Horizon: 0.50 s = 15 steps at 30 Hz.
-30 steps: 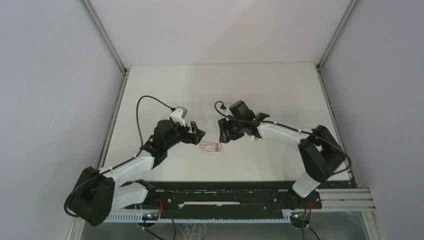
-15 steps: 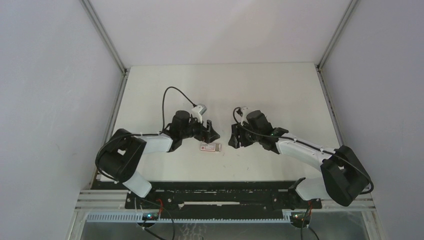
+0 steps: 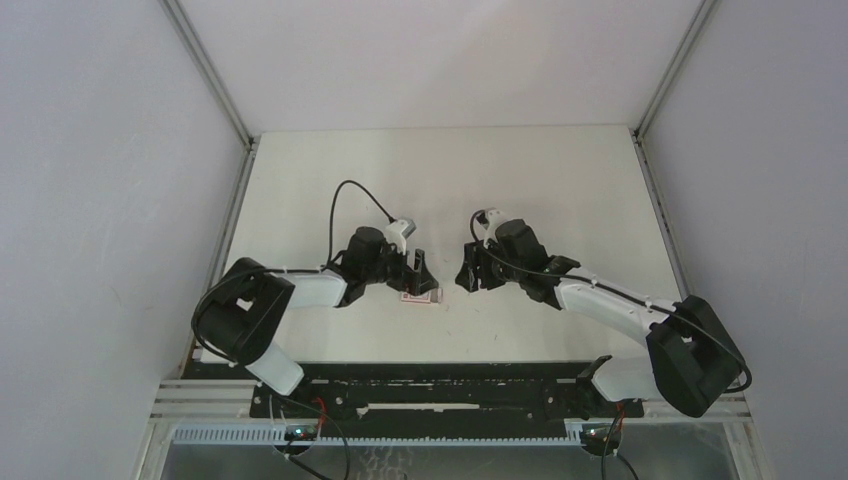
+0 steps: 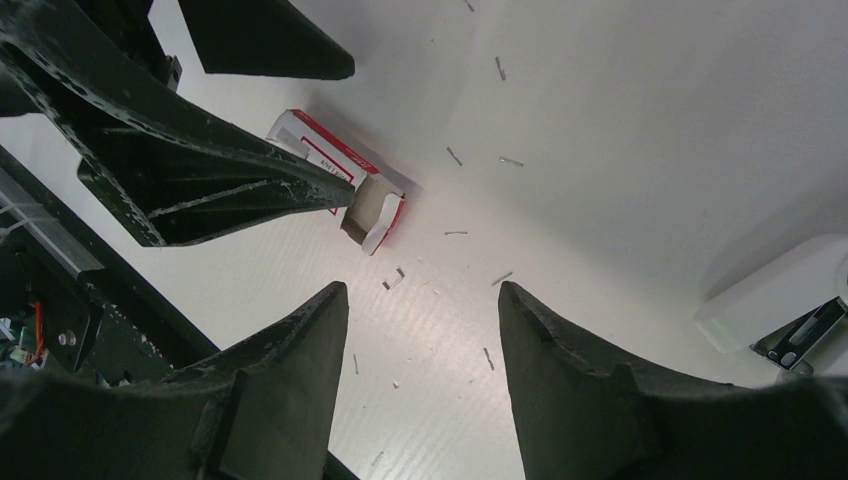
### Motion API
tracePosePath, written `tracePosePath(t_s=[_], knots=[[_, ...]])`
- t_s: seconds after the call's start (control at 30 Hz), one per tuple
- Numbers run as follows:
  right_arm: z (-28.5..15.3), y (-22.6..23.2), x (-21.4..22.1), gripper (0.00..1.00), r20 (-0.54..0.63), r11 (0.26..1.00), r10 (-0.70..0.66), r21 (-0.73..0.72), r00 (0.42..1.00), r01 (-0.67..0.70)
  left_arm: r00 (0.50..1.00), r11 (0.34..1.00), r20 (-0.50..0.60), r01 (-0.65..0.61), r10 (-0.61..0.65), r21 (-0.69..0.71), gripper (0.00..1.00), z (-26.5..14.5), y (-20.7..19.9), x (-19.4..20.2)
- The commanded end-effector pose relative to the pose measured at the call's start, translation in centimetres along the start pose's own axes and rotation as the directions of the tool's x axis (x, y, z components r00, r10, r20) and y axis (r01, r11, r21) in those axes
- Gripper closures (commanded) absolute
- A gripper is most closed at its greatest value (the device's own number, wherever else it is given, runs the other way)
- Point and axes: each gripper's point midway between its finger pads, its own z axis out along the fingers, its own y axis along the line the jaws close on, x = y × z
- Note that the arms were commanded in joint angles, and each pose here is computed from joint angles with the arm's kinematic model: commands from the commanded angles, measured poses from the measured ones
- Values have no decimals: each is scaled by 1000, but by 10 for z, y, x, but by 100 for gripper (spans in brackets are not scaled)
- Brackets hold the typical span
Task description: Load the staples into the stapler
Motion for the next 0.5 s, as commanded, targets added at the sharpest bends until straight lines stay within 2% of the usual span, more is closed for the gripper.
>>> tracePosePath(t_s=[0.0, 0.2, 0.47], knots=[[-8, 4, -20, 43, 92, 1000, 6, -11, 996, -5, 1000, 1000, -4, -18, 18, 9, 12, -10, -9, 10], [-14, 2, -18, 43, 108, 1000, 14, -7, 994, -13, 999, 999, -30, -30, 31, 12, 12, -19, -17, 25], [-18, 0, -15, 43, 112, 1000, 27, -1, 993, -28, 990, 991, -57, -130, 128, -19, 12, -28, -28, 40]])
